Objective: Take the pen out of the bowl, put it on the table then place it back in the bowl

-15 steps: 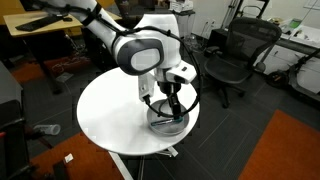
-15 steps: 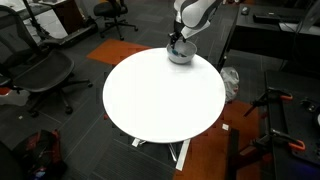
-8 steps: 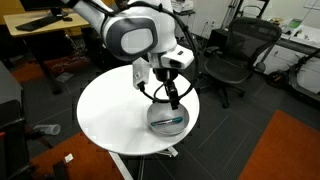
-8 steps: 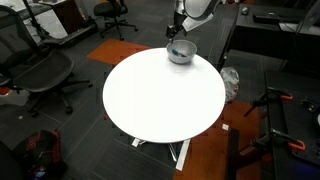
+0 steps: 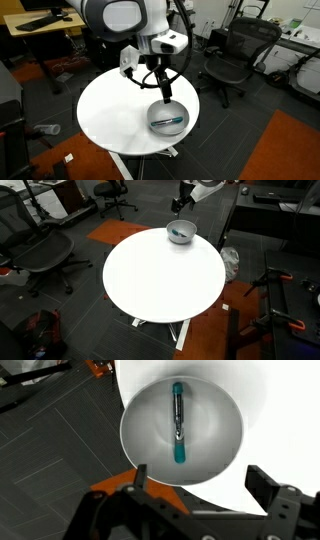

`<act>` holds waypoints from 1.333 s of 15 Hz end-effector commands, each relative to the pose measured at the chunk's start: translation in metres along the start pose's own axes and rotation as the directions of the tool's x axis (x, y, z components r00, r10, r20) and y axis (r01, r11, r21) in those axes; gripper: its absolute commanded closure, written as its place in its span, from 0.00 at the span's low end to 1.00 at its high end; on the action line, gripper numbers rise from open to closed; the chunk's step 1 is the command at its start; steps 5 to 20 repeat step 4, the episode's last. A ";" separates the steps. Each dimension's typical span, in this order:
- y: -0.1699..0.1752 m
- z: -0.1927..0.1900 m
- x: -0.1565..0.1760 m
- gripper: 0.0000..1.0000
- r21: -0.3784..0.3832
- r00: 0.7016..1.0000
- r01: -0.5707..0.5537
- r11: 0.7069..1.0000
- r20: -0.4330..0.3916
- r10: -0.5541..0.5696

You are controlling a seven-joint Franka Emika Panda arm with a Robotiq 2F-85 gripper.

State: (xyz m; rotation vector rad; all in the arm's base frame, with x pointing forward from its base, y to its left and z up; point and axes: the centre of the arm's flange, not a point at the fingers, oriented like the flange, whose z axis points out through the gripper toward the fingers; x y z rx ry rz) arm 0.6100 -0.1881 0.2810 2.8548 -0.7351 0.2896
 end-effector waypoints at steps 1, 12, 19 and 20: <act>0.000 0.001 0.000 0.00 0.000 1.000 0.000 1.000 0.001 0.000; 0.000 0.004 -0.001 0.00 -0.003 1.000 0.001 1.000 0.006 -0.001; 0.000 0.004 -0.001 0.00 -0.003 1.000 0.001 1.000 0.006 -0.001; 0.000 0.004 -0.001 0.00 -0.003 1.000 0.001 1.000 0.006 -0.001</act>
